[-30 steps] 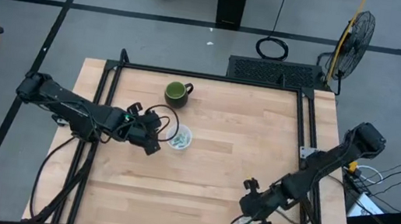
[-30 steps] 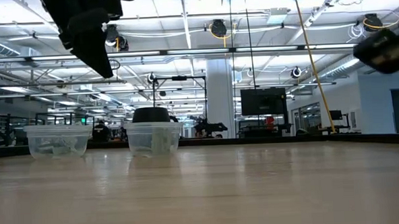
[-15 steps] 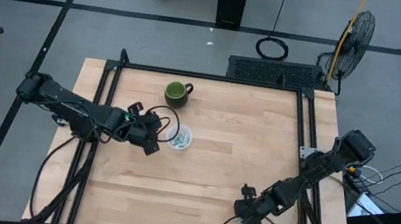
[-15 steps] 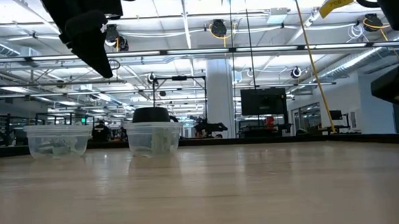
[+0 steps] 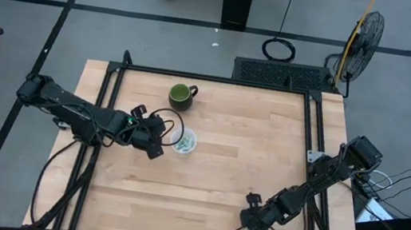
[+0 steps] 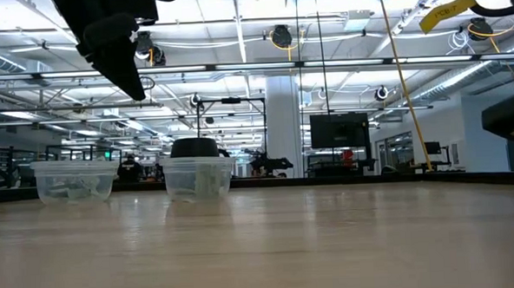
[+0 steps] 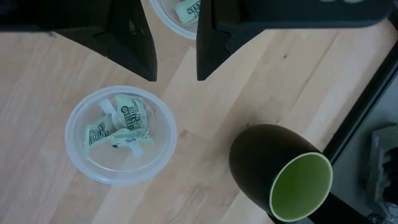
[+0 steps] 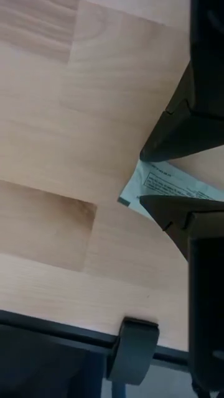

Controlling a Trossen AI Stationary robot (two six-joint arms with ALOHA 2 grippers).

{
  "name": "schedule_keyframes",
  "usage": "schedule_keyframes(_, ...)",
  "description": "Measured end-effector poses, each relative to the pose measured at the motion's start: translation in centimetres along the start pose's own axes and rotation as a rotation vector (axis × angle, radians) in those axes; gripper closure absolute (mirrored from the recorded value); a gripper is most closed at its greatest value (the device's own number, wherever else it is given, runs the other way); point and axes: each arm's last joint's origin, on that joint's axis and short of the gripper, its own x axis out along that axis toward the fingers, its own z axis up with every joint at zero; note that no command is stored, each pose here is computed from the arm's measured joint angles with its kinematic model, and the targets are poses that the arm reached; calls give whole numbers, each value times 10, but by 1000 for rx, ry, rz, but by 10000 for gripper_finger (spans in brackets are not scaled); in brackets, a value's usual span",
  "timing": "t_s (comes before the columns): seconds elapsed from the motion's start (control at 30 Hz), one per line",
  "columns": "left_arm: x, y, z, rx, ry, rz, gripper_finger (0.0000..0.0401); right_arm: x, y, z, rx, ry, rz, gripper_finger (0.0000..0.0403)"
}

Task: Pick and place Stevia / Truvia into bins
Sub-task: Put the stevia pocket in the right plastic container

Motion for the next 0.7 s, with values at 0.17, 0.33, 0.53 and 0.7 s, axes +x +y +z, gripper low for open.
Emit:
schedule_keyframes(0.17,0,0,0,0,0,0,284,1,-2,0,-70,-11,-26,350)
schedule_keyframes(0.33,0,0,0,0,0,0,284,1,-7,7,-89,-51,-31,396)
schedule_keyframes(0.53,0,0,0,1,0,0,284,-2,-18,16,-128,-97,-45,399)
schedule_keyframes(0.7,0,0,0,7,0,0,284,-22,-42,31,-149,-228,-272,400)
